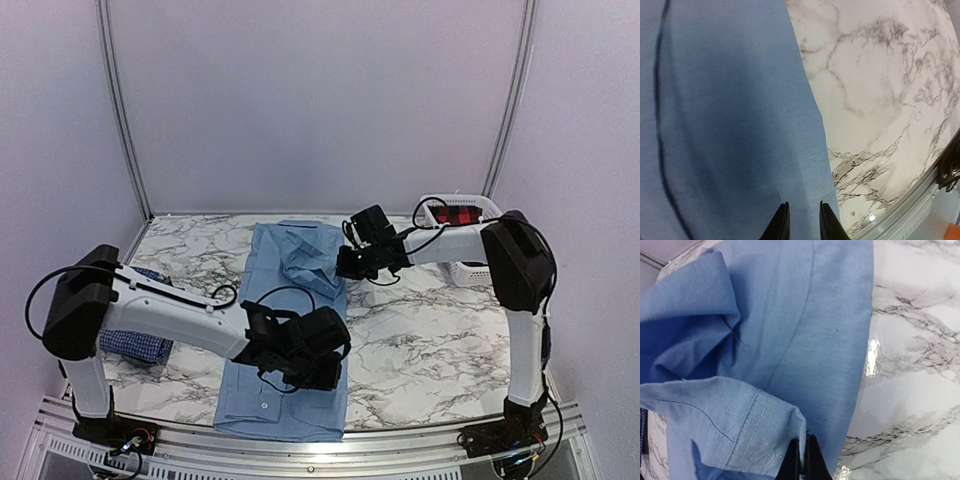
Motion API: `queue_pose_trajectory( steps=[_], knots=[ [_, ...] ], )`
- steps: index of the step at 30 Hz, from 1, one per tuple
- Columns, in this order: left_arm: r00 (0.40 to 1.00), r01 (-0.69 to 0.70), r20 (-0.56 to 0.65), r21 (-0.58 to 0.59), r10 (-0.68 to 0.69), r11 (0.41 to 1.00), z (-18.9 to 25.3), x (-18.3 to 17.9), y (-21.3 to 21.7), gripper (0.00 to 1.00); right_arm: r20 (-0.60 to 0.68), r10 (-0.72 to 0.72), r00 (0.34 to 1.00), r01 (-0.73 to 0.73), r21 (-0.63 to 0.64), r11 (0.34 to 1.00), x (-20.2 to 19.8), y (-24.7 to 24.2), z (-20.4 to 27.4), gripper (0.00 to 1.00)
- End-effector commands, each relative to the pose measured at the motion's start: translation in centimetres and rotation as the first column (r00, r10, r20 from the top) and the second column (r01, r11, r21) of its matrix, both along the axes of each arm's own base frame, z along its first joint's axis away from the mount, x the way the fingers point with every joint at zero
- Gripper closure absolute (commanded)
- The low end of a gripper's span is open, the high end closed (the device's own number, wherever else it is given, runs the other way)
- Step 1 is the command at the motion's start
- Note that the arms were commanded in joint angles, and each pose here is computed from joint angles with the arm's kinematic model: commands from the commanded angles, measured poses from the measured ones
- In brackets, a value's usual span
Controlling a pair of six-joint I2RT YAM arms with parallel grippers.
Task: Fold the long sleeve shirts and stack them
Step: Adjust the rectangle-folded shirt at the center of the board, then adjust the sleeve of the 1/3-folded shirt.
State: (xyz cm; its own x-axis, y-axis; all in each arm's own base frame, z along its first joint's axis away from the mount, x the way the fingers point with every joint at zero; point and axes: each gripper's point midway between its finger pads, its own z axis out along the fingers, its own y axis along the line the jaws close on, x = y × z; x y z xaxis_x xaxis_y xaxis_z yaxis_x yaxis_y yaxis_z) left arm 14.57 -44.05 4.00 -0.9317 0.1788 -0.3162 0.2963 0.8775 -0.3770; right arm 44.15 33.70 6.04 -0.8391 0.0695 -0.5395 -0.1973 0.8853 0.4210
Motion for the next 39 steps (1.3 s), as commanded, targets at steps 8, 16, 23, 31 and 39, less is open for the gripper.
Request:
queue_pose_trajectory(
  steps=[8, 16, 23, 31, 39],
  knots=[
    [0.935, -0.328, 0.054, -0.239, 0.350, 0.914, 11.1, 6.3, 11.5, 0.65, 0.149, 0.090, 0.985, -0.121, 0.214, 0.969, -7.4, 4.8, 14.5, 1.00],
    [0.914, -0.384, 0.018, -0.275, 0.404, 0.881, 11.3, 7.0, 14.9, 0.59, 0.122, 0.128, 0.984, -0.155, 0.248, 0.956, -14.1, 7.1, 14.1, 1.00],
    [0.914, -0.391, 0.005, -0.257, 0.406, 0.884, 10.2, 6.9, 15.9, 0.58, 0.086, 0.076, 0.993, -0.091, 0.191, 0.977, -16.9, 5.1, 12.2, 1.00],
    [0.924, -0.374, -0.017, -0.253, 0.382, 0.892, 9.0, 7.1, 15.4, 0.57, 0.107, 0.033, 0.994, -0.058, 0.236, 0.970, -18.3, 3.7, 13.9, 1.00],
    [0.930, -0.362, -0.040, -0.255, 0.364, 0.896, 8.2, 7.2, 14.7, 0.57, -0.004, -0.183, 0.983, 0.177, 0.280, 0.943, -18.2, -2.3, 10.9, 1.00]
  ],
)
